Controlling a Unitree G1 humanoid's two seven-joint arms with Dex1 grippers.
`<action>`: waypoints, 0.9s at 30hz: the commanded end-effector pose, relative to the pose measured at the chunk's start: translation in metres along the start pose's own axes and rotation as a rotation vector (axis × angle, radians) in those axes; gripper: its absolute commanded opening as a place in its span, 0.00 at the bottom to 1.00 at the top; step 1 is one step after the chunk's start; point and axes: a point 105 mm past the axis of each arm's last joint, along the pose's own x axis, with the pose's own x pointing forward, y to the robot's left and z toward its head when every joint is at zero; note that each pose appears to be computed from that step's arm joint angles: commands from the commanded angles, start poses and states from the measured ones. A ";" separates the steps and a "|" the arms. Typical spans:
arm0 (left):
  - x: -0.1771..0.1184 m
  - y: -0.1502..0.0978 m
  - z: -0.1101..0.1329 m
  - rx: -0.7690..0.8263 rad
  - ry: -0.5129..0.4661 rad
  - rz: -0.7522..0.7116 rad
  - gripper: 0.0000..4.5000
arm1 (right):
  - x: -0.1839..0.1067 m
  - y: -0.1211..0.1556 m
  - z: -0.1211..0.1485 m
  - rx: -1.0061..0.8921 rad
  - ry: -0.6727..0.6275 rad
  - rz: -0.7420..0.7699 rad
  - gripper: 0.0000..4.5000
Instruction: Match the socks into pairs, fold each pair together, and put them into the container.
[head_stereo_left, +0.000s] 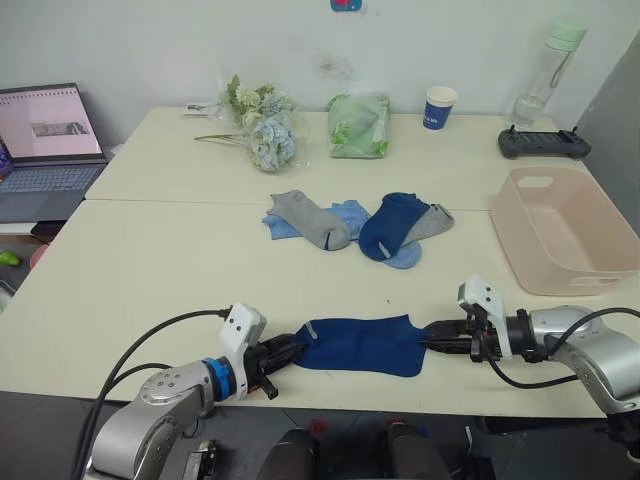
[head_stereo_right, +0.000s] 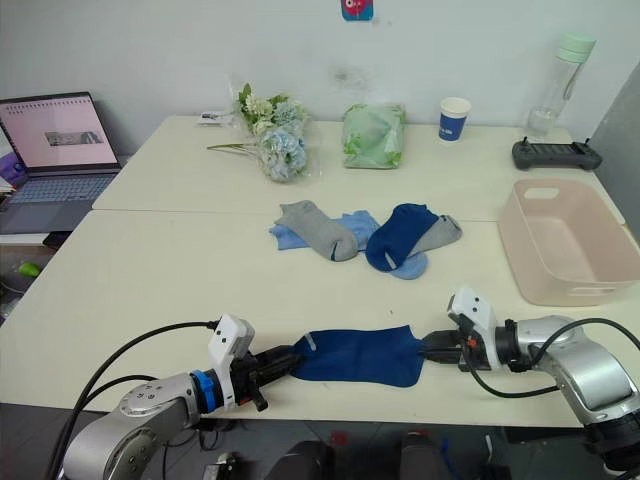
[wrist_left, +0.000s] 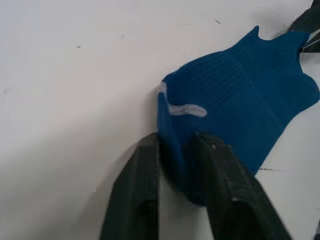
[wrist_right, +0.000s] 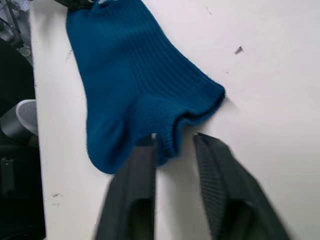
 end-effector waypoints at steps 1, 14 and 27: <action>-0.021 0.015 0.027 0.087 -0.076 0.070 0.56 | -0.011 -0.006 0.028 -0.127 -0.067 -0.053 0.61; 0.021 -0.009 0.039 0.485 -0.047 -0.155 0.20 | 0.045 0.030 0.039 -0.482 -0.143 0.058 0.09; 0.014 0.005 0.019 0.422 -0.010 -0.134 0.01 | 0.012 0.010 0.001 -0.393 -0.090 0.023 0.00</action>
